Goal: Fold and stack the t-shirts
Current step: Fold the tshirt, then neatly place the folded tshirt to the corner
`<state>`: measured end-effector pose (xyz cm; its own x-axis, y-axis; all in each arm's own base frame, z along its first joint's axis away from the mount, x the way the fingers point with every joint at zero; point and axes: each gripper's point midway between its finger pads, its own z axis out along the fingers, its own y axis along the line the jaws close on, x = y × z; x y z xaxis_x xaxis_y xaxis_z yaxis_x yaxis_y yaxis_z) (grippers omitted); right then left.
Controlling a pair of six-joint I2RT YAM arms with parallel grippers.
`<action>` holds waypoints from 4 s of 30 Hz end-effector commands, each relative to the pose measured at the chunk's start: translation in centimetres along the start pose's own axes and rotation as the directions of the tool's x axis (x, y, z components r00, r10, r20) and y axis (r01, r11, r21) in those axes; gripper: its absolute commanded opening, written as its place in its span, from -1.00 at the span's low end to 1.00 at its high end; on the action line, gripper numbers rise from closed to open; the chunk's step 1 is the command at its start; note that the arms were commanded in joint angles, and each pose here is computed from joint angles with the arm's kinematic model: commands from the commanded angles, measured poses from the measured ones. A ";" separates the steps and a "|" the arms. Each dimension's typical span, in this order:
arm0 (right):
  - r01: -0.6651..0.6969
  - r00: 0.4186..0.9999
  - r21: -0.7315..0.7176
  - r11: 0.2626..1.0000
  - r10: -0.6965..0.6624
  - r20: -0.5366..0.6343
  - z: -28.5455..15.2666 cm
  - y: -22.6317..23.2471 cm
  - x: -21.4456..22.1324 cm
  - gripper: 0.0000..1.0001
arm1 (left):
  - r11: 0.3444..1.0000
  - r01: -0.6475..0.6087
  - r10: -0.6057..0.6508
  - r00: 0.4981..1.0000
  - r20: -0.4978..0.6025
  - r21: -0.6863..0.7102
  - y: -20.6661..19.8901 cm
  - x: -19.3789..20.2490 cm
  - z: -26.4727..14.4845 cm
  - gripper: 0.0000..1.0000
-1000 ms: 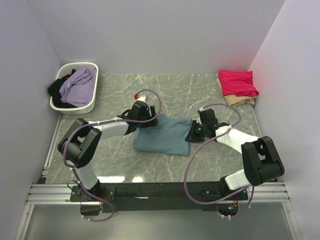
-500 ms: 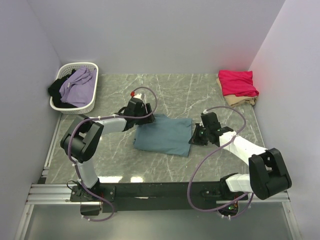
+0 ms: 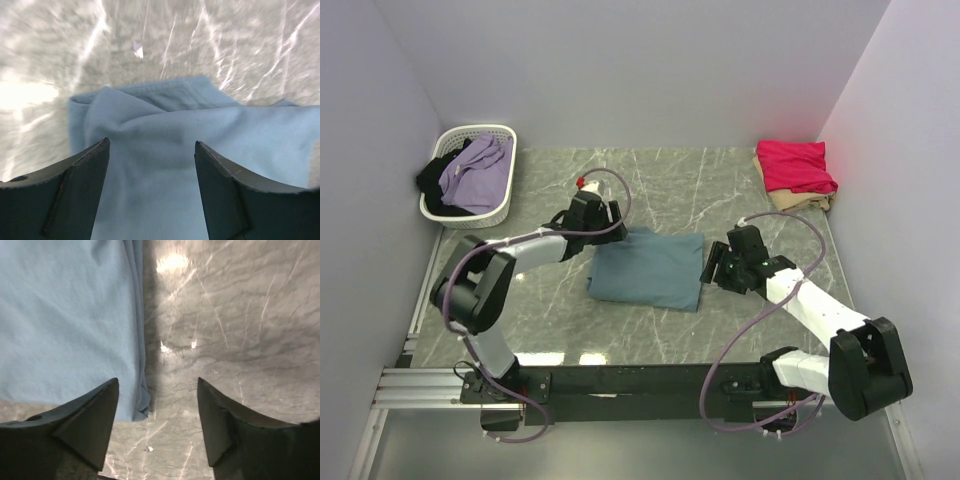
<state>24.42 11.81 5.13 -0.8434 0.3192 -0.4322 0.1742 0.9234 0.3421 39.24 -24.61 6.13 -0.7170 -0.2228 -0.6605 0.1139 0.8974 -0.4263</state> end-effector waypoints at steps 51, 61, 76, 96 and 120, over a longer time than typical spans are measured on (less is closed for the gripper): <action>0.014 0.999 -0.176 0.984 -0.022 -0.041 4.2 1.2 -2.8 0.99 | 0.969 0.111 -0.031 0.942 0.334 -0.222 3.3 -6.9 -24.2 0.78; -0.031 0.982 -0.271 0.962 -0.021 -0.188 5.6 2.8 -0.8 0.99 | 0.966 0.116 -0.035 0.945 0.326 -0.232 3.8 -6.2 -23.8 0.81; -0.014 0.902 -0.336 0.942 -0.133 -0.410 8.5 7.3 5.5 0.92 | 0.966 0.110 -0.033 0.950 0.310 -0.234 4.2 -5.3 -23.1 0.82; -0.015 0.932 -0.280 0.960 -0.088 -0.352 10.1 10.4 7.5 -1.00 | 0.952 0.093 -0.015 0.965 0.260 -0.293 5.6 -3.9 -22.1 0.83; 0.006 0.919 -0.148 0.989 0.053 0.390 3.3 13.0 -34.0 -1.00 | 0.987 0.049 -0.016 0.978 0.208 -0.153 2.0 -4.6 -17.9 0.83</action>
<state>51.24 17.22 17.17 -0.6778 0.3731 -0.6336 0.0307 0.8753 0.4826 29.10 -13.62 18.37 -0.5733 -0.3261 -0.7516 -0.0877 0.9365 -0.3395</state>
